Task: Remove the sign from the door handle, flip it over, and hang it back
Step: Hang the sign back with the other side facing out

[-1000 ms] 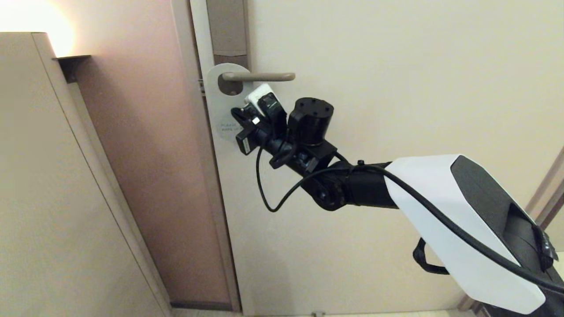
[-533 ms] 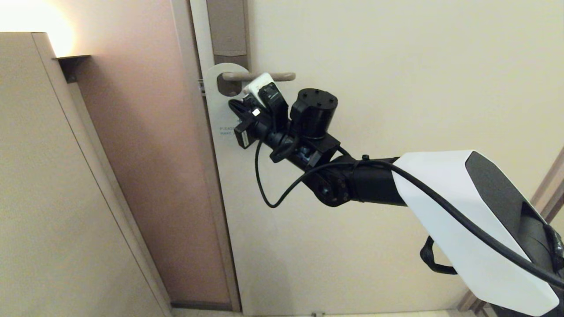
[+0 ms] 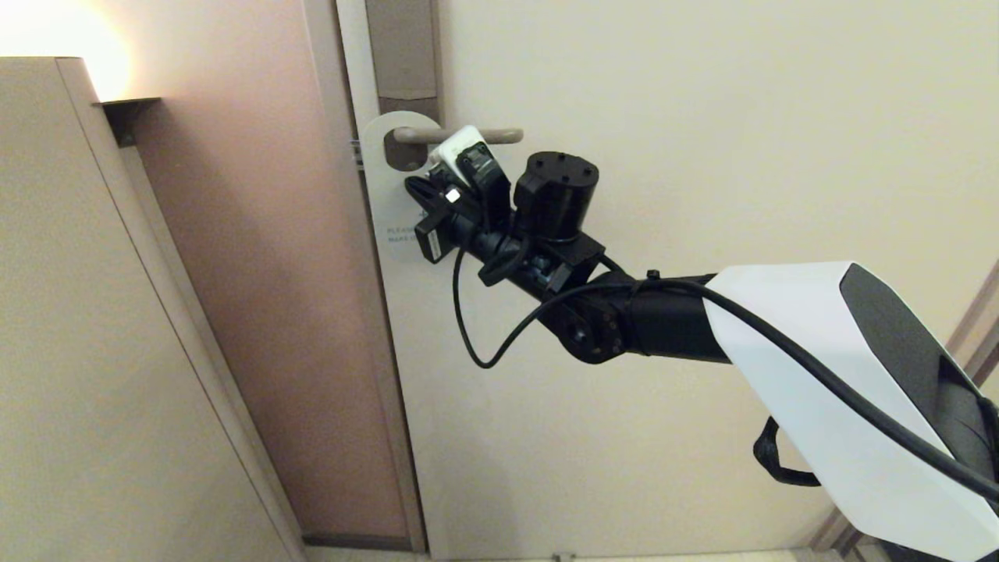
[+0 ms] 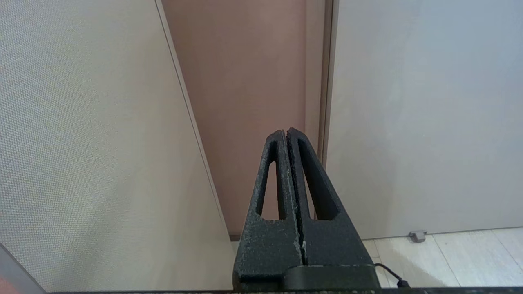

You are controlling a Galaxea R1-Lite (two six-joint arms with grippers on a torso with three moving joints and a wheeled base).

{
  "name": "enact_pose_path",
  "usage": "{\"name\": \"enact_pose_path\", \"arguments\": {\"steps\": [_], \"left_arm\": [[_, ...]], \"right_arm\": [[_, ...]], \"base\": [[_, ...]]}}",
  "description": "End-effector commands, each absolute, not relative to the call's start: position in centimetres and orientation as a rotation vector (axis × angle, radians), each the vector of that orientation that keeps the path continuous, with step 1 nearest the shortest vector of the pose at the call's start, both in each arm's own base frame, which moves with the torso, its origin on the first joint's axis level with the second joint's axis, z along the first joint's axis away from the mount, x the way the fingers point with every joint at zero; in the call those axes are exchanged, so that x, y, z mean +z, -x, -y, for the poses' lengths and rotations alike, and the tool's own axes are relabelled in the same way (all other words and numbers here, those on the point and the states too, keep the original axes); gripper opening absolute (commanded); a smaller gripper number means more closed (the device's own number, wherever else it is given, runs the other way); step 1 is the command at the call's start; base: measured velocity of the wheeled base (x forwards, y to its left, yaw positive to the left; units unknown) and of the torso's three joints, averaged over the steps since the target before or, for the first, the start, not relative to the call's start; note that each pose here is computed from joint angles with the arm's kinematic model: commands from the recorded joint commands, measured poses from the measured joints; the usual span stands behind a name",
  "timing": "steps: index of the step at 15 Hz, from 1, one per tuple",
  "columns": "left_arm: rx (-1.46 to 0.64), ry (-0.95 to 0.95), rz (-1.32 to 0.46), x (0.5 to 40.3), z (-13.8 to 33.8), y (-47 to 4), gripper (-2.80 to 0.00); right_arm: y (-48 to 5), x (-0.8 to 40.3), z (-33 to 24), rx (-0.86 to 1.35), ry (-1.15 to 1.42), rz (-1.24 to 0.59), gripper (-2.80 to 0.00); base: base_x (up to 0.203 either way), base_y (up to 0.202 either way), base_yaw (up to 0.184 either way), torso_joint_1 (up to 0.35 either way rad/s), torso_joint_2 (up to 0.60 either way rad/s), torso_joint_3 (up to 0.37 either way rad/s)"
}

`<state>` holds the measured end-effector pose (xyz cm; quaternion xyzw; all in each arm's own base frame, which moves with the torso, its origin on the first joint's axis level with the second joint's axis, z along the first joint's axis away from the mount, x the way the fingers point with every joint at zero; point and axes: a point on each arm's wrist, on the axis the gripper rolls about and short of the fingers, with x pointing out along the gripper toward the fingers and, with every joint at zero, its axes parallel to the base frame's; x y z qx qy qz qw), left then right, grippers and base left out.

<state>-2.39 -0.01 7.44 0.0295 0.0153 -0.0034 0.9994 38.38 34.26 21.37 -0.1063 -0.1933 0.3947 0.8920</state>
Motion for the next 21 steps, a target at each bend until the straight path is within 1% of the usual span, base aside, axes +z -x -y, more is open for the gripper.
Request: {"name": "enact_pose_path", "arguments": {"steps": [1, 7, 13, 18, 21], "left_arm": [[-0.007, -0.060, -0.032, 7.4, 0.0, 2.4, -2.80], [-0.007, -0.060, -0.031, 7.4, 0.0, 2.4, -2.80], [-0.007, -0.060, -0.032, 7.4, 0.0, 2.4, -2.80], [-0.007, -0.060, -0.031, 7.4, 0.0, 2.4, -2.80], [-0.007, -0.060, -0.032, 7.4, 0.0, 2.4, -2.80]], "right_arm": [[-38.3, 21.2, -34.3, 0.821, 0.223, 0.398, -2.80], [-37.8, 21.7, -33.7, 0.821, 0.227, 0.388, -2.80], [-37.0, 22.2, -32.0, 0.823, 0.254, 0.307, -2.80], [-36.2, 22.4, -29.7, 0.806, 0.279, 0.232, -2.80], [-35.7, 22.9, -26.9, 0.749, 0.305, 0.145, -2.80]], "base": [[0.000, 0.000, 0.000, 0.000, 0.00, 0.000], [0.000, 0.000, 0.000, 0.000, 0.00, 0.000], [0.000, 0.000, 0.000, 0.000, 0.00, 0.000], [0.000, 0.000, 0.000, 0.000, 0.00, 0.000], [0.000, 0.000, 0.000, 0.000, 0.00, 0.000]]}}
